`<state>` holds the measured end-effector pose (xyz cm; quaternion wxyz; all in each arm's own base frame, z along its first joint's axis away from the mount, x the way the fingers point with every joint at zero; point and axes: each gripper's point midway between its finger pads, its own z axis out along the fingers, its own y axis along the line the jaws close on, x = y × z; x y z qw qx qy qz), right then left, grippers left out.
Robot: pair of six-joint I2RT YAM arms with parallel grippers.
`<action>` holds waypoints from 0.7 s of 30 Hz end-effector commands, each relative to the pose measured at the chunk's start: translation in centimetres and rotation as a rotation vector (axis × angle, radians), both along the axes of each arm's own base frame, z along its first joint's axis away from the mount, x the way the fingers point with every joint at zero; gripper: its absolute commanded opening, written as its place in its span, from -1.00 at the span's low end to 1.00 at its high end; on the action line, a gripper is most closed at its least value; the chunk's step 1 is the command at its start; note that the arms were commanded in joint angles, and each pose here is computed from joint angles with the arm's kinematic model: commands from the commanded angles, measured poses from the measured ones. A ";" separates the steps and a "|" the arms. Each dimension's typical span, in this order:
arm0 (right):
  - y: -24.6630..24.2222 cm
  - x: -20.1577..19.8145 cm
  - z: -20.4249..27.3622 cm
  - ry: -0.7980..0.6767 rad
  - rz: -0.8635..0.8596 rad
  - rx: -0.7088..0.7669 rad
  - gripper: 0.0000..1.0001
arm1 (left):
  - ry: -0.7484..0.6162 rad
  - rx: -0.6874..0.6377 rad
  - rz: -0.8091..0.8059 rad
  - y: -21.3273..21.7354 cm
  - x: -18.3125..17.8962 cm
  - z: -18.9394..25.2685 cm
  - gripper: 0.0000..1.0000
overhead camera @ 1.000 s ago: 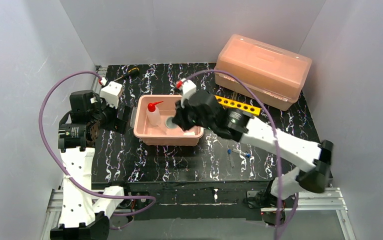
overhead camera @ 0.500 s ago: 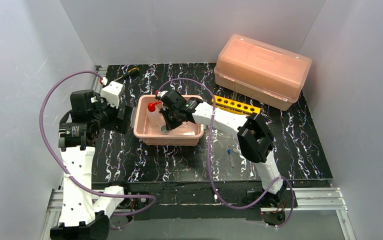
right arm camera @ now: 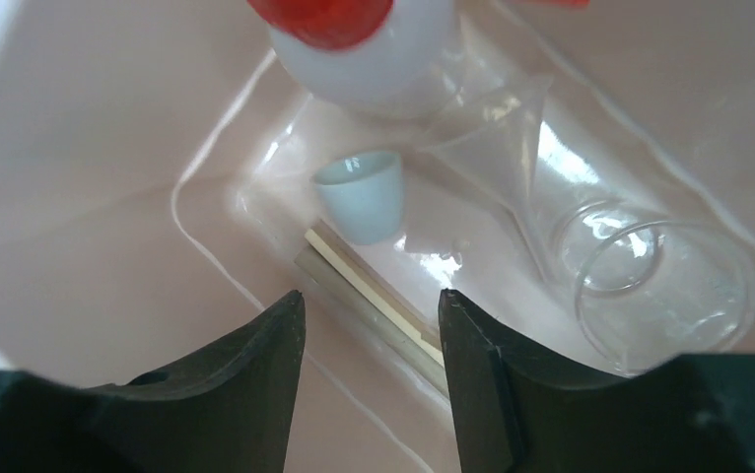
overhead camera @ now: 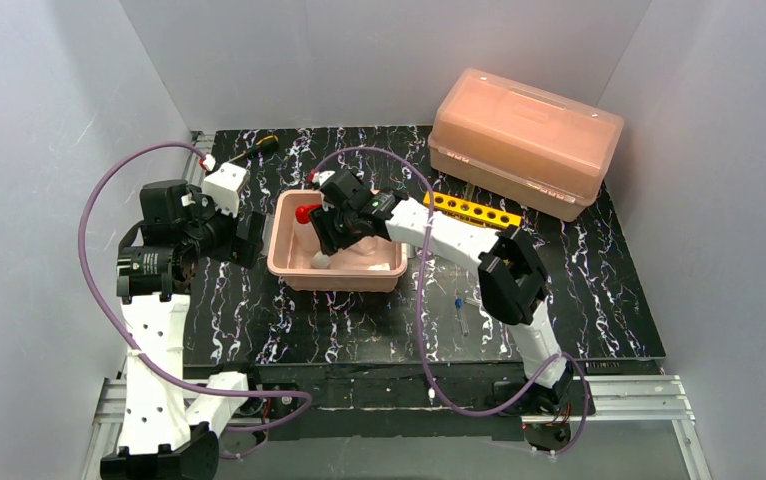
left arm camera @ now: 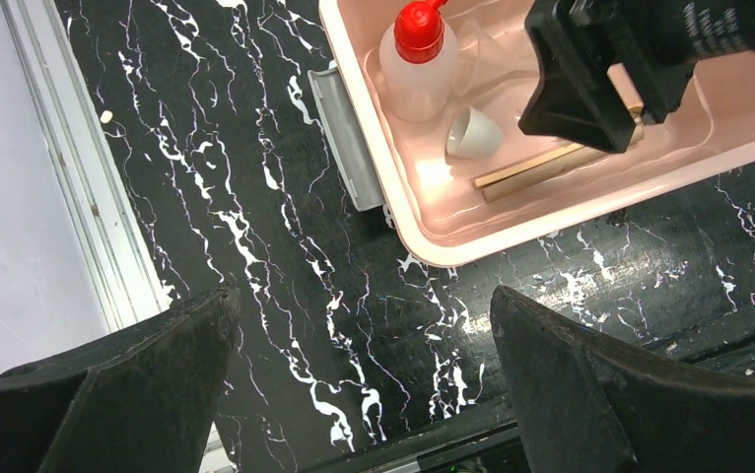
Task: Organize the chemistry lab equipment
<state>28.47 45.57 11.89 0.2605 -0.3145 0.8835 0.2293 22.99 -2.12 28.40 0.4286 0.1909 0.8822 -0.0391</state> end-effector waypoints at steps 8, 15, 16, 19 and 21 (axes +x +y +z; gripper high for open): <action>-8.0 -1.4 21.2 -0.333 -0.127 0.262 0.29 | -0.006 -0.018 -0.011 -0.4 -0.6 0.2 0.97; -19.9 -5.8 12.7 -0.213 -0.361 0.140 0.30 | -0.008 -0.027 -0.026 -0.7 -0.5 0.4 0.97; -21.4 -6.4 10.8 -0.182 -0.396 0.116 0.30 | -0.007 -0.030 -0.029 -0.7 -0.5 0.4 0.97; -25.3 -8.2 5.5 -0.099 -0.492 0.054 0.30 | 0.000 -0.040 -0.033 -0.9 -0.5 0.4 0.97; -26.8 -9.2 3.0 -0.056 -0.535 0.026 0.30 | 0.007 -0.043 -0.032 -0.9 -0.5 0.2 0.97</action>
